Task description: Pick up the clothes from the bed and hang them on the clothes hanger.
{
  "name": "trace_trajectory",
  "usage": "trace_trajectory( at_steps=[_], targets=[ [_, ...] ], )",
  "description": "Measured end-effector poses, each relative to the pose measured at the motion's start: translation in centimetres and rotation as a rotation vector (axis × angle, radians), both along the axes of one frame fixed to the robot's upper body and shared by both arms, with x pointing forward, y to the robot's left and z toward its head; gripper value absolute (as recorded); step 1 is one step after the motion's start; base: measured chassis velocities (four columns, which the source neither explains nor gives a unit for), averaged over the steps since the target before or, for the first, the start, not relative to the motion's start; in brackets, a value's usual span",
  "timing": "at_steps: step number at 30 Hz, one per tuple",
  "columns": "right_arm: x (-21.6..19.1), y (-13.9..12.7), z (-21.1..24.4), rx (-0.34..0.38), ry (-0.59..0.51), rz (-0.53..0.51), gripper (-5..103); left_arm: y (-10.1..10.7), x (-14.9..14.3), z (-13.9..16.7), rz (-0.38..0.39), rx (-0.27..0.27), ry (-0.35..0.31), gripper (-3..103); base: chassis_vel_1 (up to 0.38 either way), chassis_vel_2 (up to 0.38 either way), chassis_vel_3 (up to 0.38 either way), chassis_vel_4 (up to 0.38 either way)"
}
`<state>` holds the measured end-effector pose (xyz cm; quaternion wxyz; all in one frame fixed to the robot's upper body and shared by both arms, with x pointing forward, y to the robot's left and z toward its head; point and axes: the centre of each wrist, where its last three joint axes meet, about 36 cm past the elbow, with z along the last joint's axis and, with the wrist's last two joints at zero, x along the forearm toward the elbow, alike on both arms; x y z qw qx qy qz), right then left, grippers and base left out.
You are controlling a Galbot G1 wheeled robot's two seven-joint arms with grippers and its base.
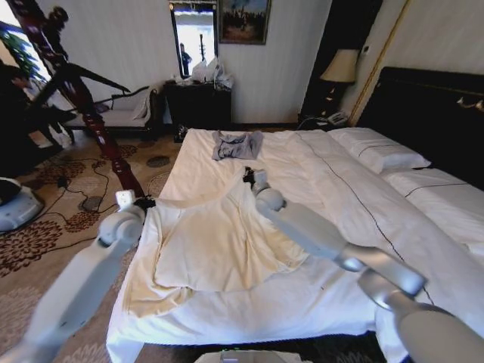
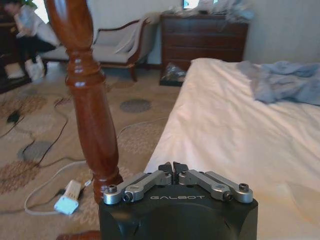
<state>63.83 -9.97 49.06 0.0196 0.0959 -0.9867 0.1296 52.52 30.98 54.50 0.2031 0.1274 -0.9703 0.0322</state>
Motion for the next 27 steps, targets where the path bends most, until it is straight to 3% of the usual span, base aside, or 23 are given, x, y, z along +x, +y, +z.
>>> trace_trajectory(
  at_steps=[4,9,12,14,15,19,20,22,24,25,26,27],
  targets=[
    [1.1,0.1,-1.7,-0.031,0.017,-0.031,0,-1.5,2.6,-1.4,0.011,-0.027,0.042,1,0.0,0.0,0.0,0.0],
    [2.2,-0.2,-5.0,-0.079,0.057,-0.065,0,-6.0,6.2,-2.9,-0.004,-0.061,0.079,1,0.0,0.0,0.0,0.0],
    [1.9,-0.2,-5.8,-0.077,0.1,-0.057,-1,-7.2,7.4,-3.4,0.015,-0.082,0.1,-1,0.0,0.0,0.0,0.0],
    [1.2,-0.3,-6.1,-0.046,0.146,-0.004,4,-7.6,7.7,-4.0,0.039,-0.09,0.14,8,0.0,0.0,0.0,0.0],
    [1.2,-0.3,-6.1,-0.046,0.146,-0.004,4,-7.6,7.7,-4.0,0.039,-0.09,0.14,8,0.0,0.0,0.0,0.0],
    [-2.0,-2.2,-4.3,0.061,0.3,0.108,25,-7.1,4.8,-5.0,0.036,-0.07,0.302,24,0.0,0.0,0.0,0.0],
    [-2.0,-2.2,-4.3,0.061,0.3,0.108,25,-7.1,4.8,-5.0,0.036,-0.07,0.302,24,0.0,0.0,0.0,0.0],
    [-3.5,-4.7,-3.4,0.04,0.301,0.177,37,-6.6,3.0,-5.0,0.029,-0.067,0.333,35,0.0,0.0,0.0,0.0],
    [-4.2,-5.7,-3.1,0.012,0.275,0.216,37,-5.9,2.0,-4.8,0.026,-0.056,0.323,41,0.0,0.0,0.0,0.0],
    [-4.8,-6.4,-2.6,-0.007,0.251,0.253,41,-5.3,1.2,-4.3,0.01,-0.052,0.301,46,0.0,0.0,0.0,0.0],
    [-5.3,-7.0,-2.1,-0.02,0.228,0.287,47,-4.5,0.3,-3.8,-0.004,-0.054,0.262,46,0.0,0.0,0.0,0.0],
    [-6.1,-7.4,-1.2,-0.02,0.183,0.321,54,-3.1,-0.6,-2.8,-0.008,-0.052,0.183,58,0.0,0.0,0.0,0.0]
  ],
)
